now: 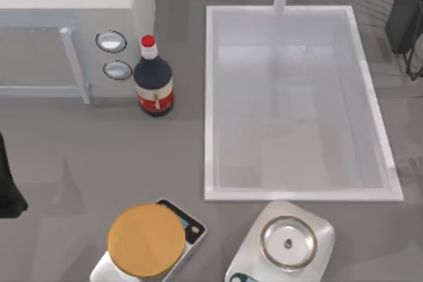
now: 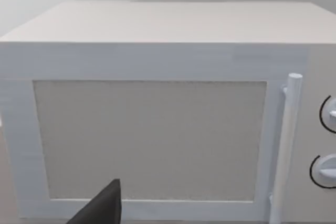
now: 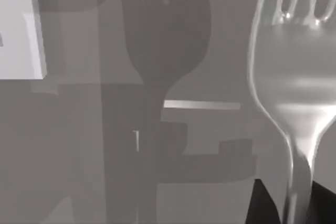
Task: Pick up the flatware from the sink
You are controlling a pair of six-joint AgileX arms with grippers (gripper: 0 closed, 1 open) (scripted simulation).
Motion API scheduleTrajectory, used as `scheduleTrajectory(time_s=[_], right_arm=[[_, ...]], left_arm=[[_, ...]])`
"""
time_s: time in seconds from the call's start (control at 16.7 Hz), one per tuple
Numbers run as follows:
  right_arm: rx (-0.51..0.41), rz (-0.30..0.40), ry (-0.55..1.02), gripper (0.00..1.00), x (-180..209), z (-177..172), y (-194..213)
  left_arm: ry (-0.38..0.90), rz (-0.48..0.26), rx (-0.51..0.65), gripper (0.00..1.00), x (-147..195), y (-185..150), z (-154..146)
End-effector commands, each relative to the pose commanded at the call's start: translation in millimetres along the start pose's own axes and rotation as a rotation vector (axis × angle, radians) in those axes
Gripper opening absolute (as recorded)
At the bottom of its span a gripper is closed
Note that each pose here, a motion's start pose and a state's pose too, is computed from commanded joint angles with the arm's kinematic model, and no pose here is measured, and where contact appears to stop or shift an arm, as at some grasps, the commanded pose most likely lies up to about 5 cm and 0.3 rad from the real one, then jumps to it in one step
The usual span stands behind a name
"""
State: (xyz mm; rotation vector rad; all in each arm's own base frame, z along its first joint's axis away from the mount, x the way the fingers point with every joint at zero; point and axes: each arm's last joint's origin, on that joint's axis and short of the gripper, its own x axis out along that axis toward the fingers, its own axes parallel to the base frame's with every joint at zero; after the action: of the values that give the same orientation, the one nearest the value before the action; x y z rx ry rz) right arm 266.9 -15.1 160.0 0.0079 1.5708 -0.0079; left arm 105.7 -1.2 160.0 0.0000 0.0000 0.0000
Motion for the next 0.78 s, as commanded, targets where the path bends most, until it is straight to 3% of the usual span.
scheduleTrajectory(time_s=[0.06, 0.78], right_arm=[[0.000, 0.000, 0.000, 0.00, 0.0, 0.0, 0.0], [0.000, 0.000, 0.000, 0.90, 0.0, 0.0, 0.0]], left_arm=[[0.000, 0.000, 0.000, 1.00, 0.0, 0.0, 0.0], [0.000, 0.000, 0.000, 1.00, 0.0, 0.0, 0.0]])
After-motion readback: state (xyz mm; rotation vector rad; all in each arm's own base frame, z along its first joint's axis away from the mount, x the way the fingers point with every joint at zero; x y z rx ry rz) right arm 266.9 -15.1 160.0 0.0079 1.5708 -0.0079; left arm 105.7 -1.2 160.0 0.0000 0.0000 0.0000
